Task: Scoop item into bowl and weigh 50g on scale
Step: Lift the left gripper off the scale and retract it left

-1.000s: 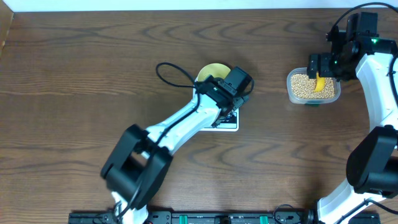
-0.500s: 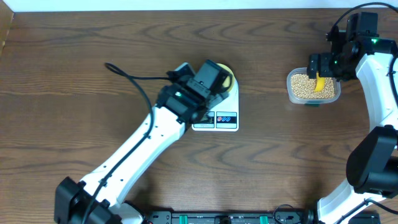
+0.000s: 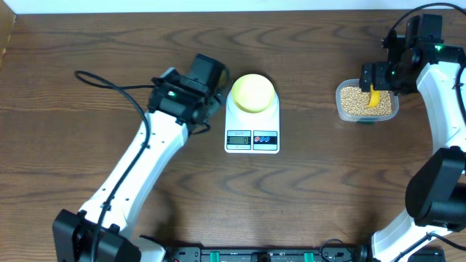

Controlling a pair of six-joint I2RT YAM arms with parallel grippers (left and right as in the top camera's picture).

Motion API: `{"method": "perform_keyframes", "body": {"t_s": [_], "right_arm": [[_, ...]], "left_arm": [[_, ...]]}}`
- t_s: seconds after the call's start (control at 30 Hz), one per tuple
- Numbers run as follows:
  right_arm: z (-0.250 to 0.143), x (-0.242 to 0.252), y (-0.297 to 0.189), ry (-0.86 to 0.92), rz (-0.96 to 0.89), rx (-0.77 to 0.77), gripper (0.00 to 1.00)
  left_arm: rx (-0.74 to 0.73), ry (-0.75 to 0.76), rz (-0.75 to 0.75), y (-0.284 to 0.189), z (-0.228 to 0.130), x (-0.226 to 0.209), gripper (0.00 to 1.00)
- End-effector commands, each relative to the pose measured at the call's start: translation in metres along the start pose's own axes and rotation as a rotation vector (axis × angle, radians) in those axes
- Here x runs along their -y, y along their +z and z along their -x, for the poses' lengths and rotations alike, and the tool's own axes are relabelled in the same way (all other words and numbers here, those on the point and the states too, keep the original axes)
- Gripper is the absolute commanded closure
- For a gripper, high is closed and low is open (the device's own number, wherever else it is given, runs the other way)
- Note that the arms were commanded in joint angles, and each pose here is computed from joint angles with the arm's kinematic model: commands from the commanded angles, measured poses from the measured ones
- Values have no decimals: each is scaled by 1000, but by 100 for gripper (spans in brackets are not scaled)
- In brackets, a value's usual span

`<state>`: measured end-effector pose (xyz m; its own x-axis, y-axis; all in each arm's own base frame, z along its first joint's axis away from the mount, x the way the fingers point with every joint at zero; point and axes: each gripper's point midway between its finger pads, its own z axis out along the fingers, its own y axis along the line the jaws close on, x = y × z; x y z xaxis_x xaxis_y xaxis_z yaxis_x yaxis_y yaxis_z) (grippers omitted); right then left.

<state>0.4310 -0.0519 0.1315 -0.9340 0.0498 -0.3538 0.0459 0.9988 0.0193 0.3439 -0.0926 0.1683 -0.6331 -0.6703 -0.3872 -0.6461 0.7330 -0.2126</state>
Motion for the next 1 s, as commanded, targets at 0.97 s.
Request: {"method": "perform_keyframes", "body": {"t_s": [0.97], "right_arm": [[8, 2, -13, -10, -12, 37, 1]], "left_arm": [[-109, 346, -130, 16, 43, -20, 2]]}}
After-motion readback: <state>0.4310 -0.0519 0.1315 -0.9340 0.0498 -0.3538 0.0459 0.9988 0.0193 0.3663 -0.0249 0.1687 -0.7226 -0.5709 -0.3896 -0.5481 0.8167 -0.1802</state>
